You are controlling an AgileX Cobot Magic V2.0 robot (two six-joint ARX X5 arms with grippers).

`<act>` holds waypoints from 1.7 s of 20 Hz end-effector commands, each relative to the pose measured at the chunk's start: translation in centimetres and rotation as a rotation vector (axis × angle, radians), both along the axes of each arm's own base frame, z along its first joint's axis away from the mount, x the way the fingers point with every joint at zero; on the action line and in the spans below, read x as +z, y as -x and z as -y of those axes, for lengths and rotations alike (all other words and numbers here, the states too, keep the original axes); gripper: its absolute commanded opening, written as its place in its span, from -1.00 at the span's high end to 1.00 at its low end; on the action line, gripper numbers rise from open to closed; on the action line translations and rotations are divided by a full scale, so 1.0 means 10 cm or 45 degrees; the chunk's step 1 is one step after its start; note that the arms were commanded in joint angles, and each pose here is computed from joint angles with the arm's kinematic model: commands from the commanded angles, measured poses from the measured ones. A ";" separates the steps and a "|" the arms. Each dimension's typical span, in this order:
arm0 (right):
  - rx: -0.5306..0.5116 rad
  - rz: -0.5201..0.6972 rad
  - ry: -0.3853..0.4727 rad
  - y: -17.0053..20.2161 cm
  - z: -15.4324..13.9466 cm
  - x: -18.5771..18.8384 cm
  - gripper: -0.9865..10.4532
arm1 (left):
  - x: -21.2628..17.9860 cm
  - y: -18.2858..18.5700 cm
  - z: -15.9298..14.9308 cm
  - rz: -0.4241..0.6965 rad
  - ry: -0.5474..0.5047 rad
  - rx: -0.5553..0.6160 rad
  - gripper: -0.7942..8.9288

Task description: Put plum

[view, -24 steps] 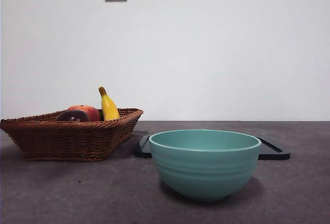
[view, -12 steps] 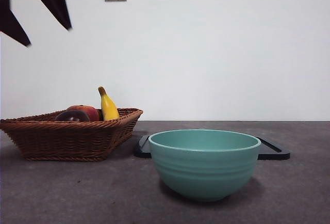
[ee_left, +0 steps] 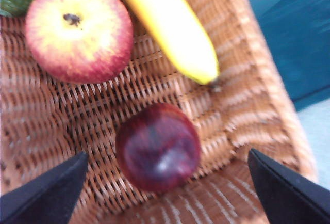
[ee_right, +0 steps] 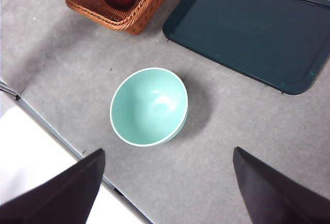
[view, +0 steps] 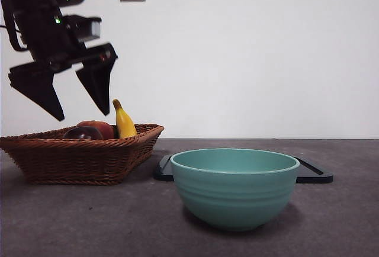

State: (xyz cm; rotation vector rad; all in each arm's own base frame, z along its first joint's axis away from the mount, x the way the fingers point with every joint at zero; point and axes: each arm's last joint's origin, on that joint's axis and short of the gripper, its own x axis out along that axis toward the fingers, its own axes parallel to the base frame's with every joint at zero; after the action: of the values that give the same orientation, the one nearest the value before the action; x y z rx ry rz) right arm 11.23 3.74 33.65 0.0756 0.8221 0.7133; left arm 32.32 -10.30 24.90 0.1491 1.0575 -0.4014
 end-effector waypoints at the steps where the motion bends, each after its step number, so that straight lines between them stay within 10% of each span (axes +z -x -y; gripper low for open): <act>1: 0.004 0.024 -0.014 0.00 -0.01 0.06 0.13 | -0.08 -0.12 0.05 0.009 -0.009 -0.021 -0.18; 21: -0.005 0.055 -0.011 -0.02 -0.01 0.07 0.13 | -0.44 -0.27 0.10 -0.077 -0.056 -0.043 0.22; 34: -0.005 0.063 -0.012 -0.02 -0.01 0.08 0.13 | 0.72 0.46 0.31 0.221 0.235 -0.306 0.22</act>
State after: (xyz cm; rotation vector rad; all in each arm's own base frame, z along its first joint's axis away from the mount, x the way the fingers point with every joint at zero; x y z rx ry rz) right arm 11.41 3.76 33.81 0.0681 0.7960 0.7090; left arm 27.57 -12.94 31.69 0.1468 0.8456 -0.6691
